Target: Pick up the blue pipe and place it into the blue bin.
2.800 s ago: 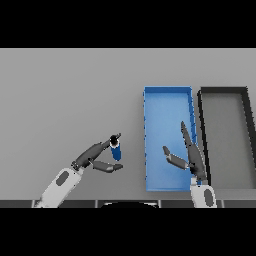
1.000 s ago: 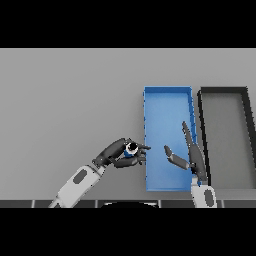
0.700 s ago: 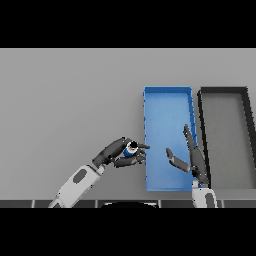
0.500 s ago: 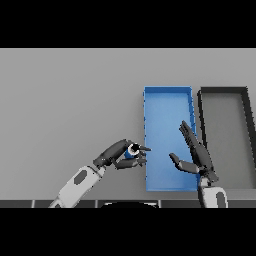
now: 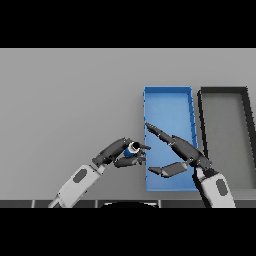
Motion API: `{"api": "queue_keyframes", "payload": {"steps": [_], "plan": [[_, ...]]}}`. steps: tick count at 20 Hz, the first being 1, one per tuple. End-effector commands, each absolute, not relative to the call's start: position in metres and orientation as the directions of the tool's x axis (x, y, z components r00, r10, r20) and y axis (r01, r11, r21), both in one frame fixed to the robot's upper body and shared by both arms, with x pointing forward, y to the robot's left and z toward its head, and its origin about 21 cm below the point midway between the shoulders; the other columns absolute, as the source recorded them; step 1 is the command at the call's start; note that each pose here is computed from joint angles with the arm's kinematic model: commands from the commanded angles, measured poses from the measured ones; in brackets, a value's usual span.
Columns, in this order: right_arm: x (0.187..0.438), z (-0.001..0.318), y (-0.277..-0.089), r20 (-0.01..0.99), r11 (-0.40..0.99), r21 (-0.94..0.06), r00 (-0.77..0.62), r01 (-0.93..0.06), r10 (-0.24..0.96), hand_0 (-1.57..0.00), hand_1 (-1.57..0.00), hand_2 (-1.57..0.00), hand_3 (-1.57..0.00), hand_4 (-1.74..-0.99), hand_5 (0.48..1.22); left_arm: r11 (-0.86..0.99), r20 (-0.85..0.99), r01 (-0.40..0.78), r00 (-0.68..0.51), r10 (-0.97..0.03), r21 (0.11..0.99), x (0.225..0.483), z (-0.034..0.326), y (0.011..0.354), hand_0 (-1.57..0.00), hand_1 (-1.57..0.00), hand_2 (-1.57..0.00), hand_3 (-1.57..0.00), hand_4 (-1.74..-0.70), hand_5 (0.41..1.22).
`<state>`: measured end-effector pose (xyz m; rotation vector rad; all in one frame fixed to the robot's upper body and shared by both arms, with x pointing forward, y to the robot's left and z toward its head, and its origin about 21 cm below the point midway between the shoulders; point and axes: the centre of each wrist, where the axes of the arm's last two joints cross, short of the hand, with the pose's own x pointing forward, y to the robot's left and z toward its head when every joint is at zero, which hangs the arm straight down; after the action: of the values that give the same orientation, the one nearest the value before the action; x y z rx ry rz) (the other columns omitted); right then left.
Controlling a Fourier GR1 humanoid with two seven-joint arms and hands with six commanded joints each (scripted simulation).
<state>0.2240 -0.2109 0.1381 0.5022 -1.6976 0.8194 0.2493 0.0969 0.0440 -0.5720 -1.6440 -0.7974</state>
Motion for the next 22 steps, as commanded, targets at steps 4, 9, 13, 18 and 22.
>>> {"api": "queue_keyframes", "payload": {"steps": [4,9,13,18,22], "plan": [[0.236,0.147,-0.182,0.945,0.577,-0.309,-0.311,-0.756,0.1,0.0,0.0,0.0,0.0,-1.253,0.529,0.641,0.973,0.743,-0.23,-0.029,0.195,0.251,0.044,0.098,-1.57,-1.57,-1.57,-1.49,-1.74,1.221],[0.247,0.152,-0.152,0.938,0.497,-0.34,-0.325,-0.799,0.119,0.0,0.0,0.0,0.0,-1.225,0.529,0.62,0.975,0.765,-0.222,-0.005,0.177,0.249,0.044,0.099,-1.57,-1.57,-1.57,-1.54,-1.74,1.221],[0.262,0.155,-0.13,0.941,0.465,-0.333,-0.323,-0.82,0.105,0.0,-0.01,-0.03,0.0,-1.222,0.506,0.616,0.97,0.759,-0.239,-0.033,0.208,0.25,0.045,0.103,-1.57,-1.57,-1.57,-1.54,-1.74,1.221],[0.272,0.159,-0.11,0.933,0.375,-0.358,-0.342,-0.855,0.113,-0.72,-0.7,-0.74,-0.63,-1.43,0.522,0.554,0.945,0.767,-0.228,-0.233,0.322,0.25,0.047,0.106,-0.82,-0.71,-0.68,-0.66,-1.48,1.221],[0.271,0.154,-0.104,0.962,0.334,-0.269,-0.264,-0.903,0.063,-1.22,-1.21,-1.23,-1.08,-1.526,0.728,0.614,0.96,0.741,-0.253,-0.117,0.27,0.251,0.045,0.105,-1.16,-1.13,-1.05,-1.07,-1.63,1.221]]}}
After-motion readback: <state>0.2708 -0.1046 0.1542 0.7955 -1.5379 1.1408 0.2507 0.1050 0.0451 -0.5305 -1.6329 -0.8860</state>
